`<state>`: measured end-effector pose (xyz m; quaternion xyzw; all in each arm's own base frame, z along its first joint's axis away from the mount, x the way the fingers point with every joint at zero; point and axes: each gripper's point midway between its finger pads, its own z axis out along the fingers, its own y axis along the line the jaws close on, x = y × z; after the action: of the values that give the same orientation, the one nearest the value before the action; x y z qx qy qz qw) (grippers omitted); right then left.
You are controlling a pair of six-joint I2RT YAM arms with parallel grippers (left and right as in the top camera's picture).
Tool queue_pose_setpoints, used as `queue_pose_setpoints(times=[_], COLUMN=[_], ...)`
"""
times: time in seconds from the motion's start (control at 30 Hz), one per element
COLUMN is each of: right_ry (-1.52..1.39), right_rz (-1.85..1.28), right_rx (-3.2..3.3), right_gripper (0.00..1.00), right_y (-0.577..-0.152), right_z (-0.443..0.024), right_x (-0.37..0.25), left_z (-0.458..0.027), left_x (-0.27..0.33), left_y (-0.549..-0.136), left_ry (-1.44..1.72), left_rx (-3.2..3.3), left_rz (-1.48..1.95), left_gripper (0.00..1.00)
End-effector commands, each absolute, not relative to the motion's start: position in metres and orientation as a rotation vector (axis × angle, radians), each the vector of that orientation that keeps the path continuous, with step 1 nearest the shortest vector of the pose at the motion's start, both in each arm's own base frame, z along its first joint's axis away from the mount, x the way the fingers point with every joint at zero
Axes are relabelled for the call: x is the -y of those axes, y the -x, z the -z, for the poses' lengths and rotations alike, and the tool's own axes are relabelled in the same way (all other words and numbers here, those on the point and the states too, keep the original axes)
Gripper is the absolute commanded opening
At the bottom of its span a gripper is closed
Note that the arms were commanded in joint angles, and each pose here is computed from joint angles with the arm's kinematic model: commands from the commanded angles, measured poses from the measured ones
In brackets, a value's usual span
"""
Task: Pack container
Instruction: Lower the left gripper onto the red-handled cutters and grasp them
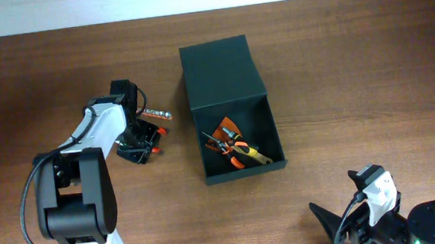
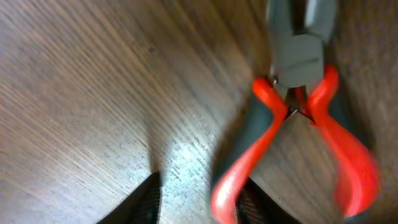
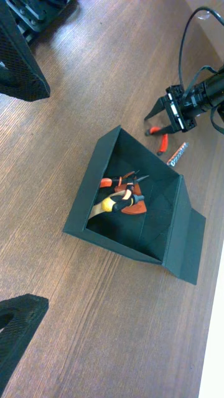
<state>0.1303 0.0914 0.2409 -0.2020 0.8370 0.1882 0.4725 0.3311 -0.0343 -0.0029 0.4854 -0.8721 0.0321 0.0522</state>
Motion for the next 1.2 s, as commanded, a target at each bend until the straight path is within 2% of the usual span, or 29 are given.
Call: queue_pose_setpoints(times=[0.0,0.03,0.3,0.63,0.9,1.17], right_ry=[0.481,0.481,0.481,0.481,0.481,0.481], right_rz=[-0.458,-0.458,-0.458,-0.458,-0.458,-0.458], right_rx=[-2.043,-2.043,-2.044,-2.043,-2.043,-2.044], right_gripper=[0.99,0.99,0.99,0.99,0.99,0.99], right_y=[-0.131,-0.131,-0.131,-0.131,-0.131,-0.131], right_z=[-0.241,-0.241,-0.241,-0.241,-0.241,-0.241], right_x=[-0.09,-0.09,-0.09,-0.09,-0.09,-0.09], left_z=[0.009,0.009,0.008,-0.015,-0.077,-0.146], left_x=[0.037,0.037,0.037,0.037,0.052,0.112], left_y=[-0.323,-0.322,-0.319,-0.328,-0.339,-0.325], left_ry=[-1.453,-1.452,-1.449,-1.473,-1.466,-1.382], left_rx=[2.617,2.612,2.604,2.663,2.855,3.016], left_rz=[-0.069,-0.064,-0.056,-0.117,-0.27,-0.524], left_gripper=[0.27,0.23,0.11,0.04,0.02,0.01])
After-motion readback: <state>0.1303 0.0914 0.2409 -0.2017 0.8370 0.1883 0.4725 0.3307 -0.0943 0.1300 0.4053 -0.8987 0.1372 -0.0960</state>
